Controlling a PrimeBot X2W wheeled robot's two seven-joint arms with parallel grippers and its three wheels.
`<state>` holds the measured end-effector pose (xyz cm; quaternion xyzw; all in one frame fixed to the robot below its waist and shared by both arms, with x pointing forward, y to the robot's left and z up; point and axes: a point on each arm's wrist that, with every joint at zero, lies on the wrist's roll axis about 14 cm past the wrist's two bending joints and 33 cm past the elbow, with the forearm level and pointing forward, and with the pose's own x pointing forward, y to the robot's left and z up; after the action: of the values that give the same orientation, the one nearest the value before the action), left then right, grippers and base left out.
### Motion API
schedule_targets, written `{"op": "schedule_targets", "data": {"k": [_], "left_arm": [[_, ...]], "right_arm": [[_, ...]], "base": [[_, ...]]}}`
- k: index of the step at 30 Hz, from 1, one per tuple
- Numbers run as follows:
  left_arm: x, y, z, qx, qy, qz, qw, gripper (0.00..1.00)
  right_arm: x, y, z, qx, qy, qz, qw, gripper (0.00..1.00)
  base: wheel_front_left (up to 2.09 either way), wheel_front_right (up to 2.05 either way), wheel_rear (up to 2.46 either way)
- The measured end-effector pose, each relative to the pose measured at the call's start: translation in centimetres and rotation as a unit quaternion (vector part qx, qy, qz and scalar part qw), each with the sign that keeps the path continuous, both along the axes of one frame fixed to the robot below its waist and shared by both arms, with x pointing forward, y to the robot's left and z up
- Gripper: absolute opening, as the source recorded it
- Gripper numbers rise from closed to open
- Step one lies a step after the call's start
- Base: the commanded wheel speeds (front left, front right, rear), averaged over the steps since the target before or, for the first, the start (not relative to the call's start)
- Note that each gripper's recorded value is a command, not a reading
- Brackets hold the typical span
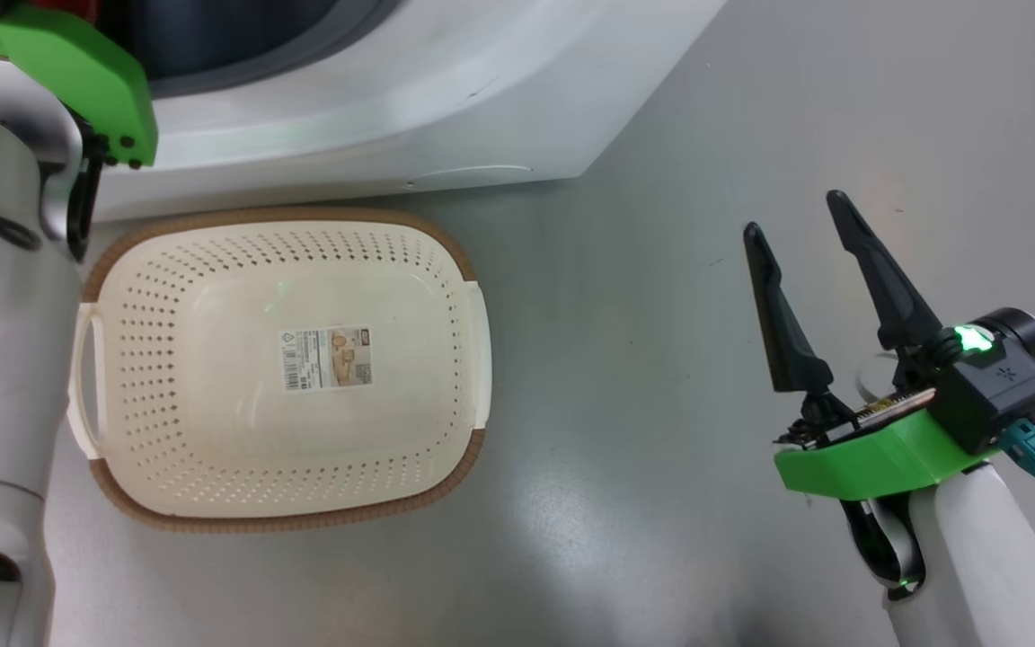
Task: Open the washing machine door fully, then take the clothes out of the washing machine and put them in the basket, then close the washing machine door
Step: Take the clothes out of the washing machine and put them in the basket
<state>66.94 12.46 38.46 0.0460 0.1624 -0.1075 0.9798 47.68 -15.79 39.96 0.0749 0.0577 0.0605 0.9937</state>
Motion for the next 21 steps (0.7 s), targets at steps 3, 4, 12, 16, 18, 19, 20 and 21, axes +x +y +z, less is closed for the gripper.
{"op": "schedule_targets", "data": {"k": [3,4,12,16,18,19,20,21], "left_arm": [[0.2,0.0,-0.4,0.007,0.009,-0.002,1.0,1.0],[0.2,0.1,-0.7,0.009,0.014,-0.002,1.0,1.0],[0.6,0.5,-2.8,0.052,0.048,-0.003,0.997,1.0],[0.7,0.6,-3.7,0.067,0.064,0.002,0.996,1.0],[1.0,0.7,-3.8,0.072,0.066,0.004,0.995,0.71],[1.1,0.7,-3.8,0.073,0.067,0.004,0.995,0.39],[1.1,0.7,-3.9,0.075,0.067,0.003,0.995,0.0],[1.0,0.7,-4.0,0.079,0.068,0.003,0.995,0.0]], "right_arm": [[0.4,0.1,0.2,0.002,-0.005,0.002,1.0,1.0],[0.6,0.1,0.3,0.002,-0.007,0.002,1.0,1.0],[0.2,-0.3,-0.2,0.008,0.004,-0.003,1.0,1.0],[0.0,-0.8,-0.4,0.005,0.007,-0.009,1.0,1.0],[-0.1,-1.0,-0.4,0.008,0.008,-0.014,1.0,1.0],[-0.1,-1.1,-0.4,0.009,0.009,-0.015,1.0,1.0],[-0.1,-1.1,-0.5,0.01,0.01,-0.016,1.0,1.0],[-0.1,-1.1,-0.5,0.01,0.01,-0.016,1.0,1.0]], "base": [[0.0,0.0,0.0],[0.0,0.0,0.0],[0.0,0.0,0.0],[0.0,0.0,0.0],[0.0,0.0,0.0],[0.0,0.0,0.0],[0.0,0.0,0.0],[0.0,0.0,0.0]]}}
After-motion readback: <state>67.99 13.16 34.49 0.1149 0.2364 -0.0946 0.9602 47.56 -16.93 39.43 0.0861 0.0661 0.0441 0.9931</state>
